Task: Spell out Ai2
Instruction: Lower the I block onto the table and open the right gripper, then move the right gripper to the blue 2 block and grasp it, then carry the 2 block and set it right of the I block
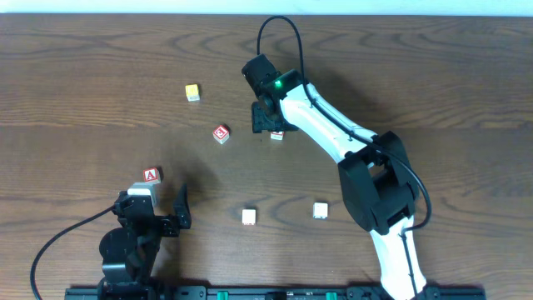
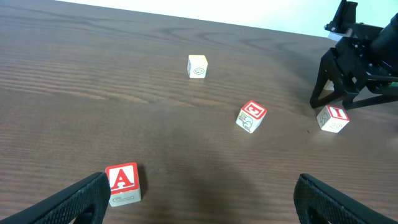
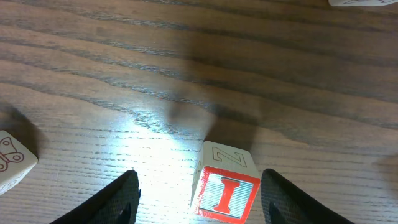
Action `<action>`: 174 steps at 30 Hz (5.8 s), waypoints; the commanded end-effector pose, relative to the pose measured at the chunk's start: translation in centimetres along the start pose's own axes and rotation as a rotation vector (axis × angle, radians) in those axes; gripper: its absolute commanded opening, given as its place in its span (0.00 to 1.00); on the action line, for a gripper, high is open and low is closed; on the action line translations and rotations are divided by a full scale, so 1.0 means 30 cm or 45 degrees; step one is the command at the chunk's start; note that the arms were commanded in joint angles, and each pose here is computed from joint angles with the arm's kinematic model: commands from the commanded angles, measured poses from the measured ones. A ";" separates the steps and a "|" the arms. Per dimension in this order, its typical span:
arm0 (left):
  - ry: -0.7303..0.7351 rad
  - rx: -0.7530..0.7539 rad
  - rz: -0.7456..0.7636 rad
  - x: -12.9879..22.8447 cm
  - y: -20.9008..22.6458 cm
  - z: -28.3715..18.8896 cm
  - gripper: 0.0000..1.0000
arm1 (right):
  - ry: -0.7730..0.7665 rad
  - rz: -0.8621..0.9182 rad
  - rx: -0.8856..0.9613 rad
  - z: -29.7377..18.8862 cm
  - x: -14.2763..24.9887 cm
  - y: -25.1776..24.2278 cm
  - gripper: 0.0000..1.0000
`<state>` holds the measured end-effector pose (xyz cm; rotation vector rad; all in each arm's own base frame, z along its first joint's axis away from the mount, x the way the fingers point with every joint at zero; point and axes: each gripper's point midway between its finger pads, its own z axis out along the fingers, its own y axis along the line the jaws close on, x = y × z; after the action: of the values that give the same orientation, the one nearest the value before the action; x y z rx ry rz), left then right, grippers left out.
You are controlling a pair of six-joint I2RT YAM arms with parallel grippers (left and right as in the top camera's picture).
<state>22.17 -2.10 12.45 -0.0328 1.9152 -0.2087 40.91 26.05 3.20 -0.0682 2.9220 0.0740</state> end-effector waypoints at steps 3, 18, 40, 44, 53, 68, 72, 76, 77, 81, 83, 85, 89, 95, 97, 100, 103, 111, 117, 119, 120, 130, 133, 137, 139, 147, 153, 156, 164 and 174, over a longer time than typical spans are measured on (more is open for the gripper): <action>0.019 -0.013 -0.010 0.027 0.011 0.010 0.95 | -0.027 -0.044 0.034 0.004 -0.013 0.002 0.64; 0.020 -0.013 -0.010 0.028 0.011 0.010 0.96 | 0.030 0.004 0.041 0.006 0.020 -0.008 0.65; 0.020 -0.013 -0.010 0.028 0.011 0.010 0.95 | 0.053 -0.023 -0.019 0.032 0.027 0.022 0.68; 0.019 -0.013 -0.010 0.027 0.011 0.010 0.95 | 0.034 -0.024 0.014 0.032 0.018 0.008 0.71; 0.020 -0.013 -0.010 0.028 0.011 0.010 0.96 | -0.101 -0.116 -0.017 -0.051 -0.111 0.021 0.78; 0.019 -0.013 -0.010 0.027 0.011 0.010 0.95 | -0.368 0.099 0.104 -0.175 -0.428 -0.294 0.80; 0.019 -0.013 -0.010 0.027 0.011 0.010 0.95 | -0.358 0.045 0.103 -0.142 -0.441 -0.316 0.81; 0.019 -0.013 -0.010 0.027 0.011 0.010 0.95 | -0.317 -0.010 0.121 -0.069 -0.427 -0.312 0.82; 0.019 -0.013 -0.010 0.027 0.011 0.010 0.95 | -0.305 -0.015 0.123 -0.048 -0.422 -0.309 0.82; 0.019 -0.013 -0.010 0.027 0.011 0.010 0.95 | -0.267 -0.022 0.131 0.016 -0.405 -0.308 0.82; 0.019 -0.013 -0.010 0.027 0.011 0.010 0.95 | -0.240 -0.029 0.110 0.045 -0.391 -0.296 0.82; 0.019 -0.013 -0.010 0.027 0.011 0.010 0.96 | -0.210 -0.036 0.081 0.073 -0.375 -0.278 0.82; 0.019 -0.013 -0.010 0.027 0.011 0.010 0.95 | -0.191 -0.051 0.064 0.103 -0.360 -0.254 0.82; 0.019 -0.013 -0.010 0.027 0.011 0.010 0.95 | -0.190 -0.099 0.057 0.122 -0.349 -0.215 0.75; 0.019 -0.013 -0.010 0.027 0.011 0.010 0.95 | -0.180 -0.113 0.058 0.133 -0.341 -0.206 0.74; 0.019 -0.013 -0.010 0.027 0.011 0.010 0.95 | -0.168 -0.128 0.063 0.149 -0.331 -0.203 0.74; 0.020 -0.013 -0.010 0.028 0.011 0.010 0.95 | -0.166 -0.127 0.079 0.155 -0.330 -0.211 0.74; 0.020 -0.013 -0.010 0.028 0.011 0.010 0.95 | -0.161 -0.117 0.112 0.159 -0.330 -0.240 0.66; 0.019 -0.013 -0.010 0.027 0.011 0.010 0.95 | -0.151 -0.115 0.116 0.163 -0.325 -0.247 0.62; 0.020 -0.013 -0.010 0.028 0.011 0.010 0.96 | -0.148 -0.113 0.118 0.163 -0.324 -0.250 0.55; 0.019 -0.013 -0.010 0.027 0.011 0.010 0.95 | -0.145 -0.113 0.118 0.163 -0.322 -0.250 0.49; 0.020 -0.013 -0.010 0.028 0.011 0.010 0.95 | -0.132 -0.115 0.122 0.164 -0.314 -0.253 0.39; 0.019 -0.013 -0.010 0.027 0.011 0.010 0.96 | -0.132 -0.116 0.123 0.164 -0.313 -0.253 0.34; 0.020 -0.013 -0.010 0.028 0.011 0.010 0.95 | -0.127 -0.117 0.125 0.164 -0.310 -0.254 0.30; 0.019 -0.013 -0.010 0.027 0.011 0.010 0.96 | -0.124 -0.116 0.126 0.164 -0.309 -0.255 0.27; 0.019 -0.013 -0.010 0.027 0.011 0.010 0.95 | -0.111 -0.125 0.127 0.098 -0.294 -0.249 0.16; 0.019 -0.013 -0.010 0.027 0.011 0.010 0.95 | -0.148 -0.136 0.024 -0.078 -0.294 -0.195 0.02; 0.019 -0.013 -0.010 0.027 0.011 0.010 0.95 | -0.132 -0.085 0.020 -0.157 -0.264 -0.194 0.01; 0.019 -0.013 -0.010 0.027 0.011 0.010 0.96 | -0.025 -0.044 0.011 -0.309 -0.117 -0.183 0.01; 0.019 -0.013 -0.010 0.027 0.011 0.010 0.95 | -0.122 0.006 -0.033 -0.197 0.040 -0.158 0.01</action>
<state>22.18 -2.10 12.45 -0.0330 1.9152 -0.2084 39.24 22.15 9.70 -0.1709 2.7959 0.1245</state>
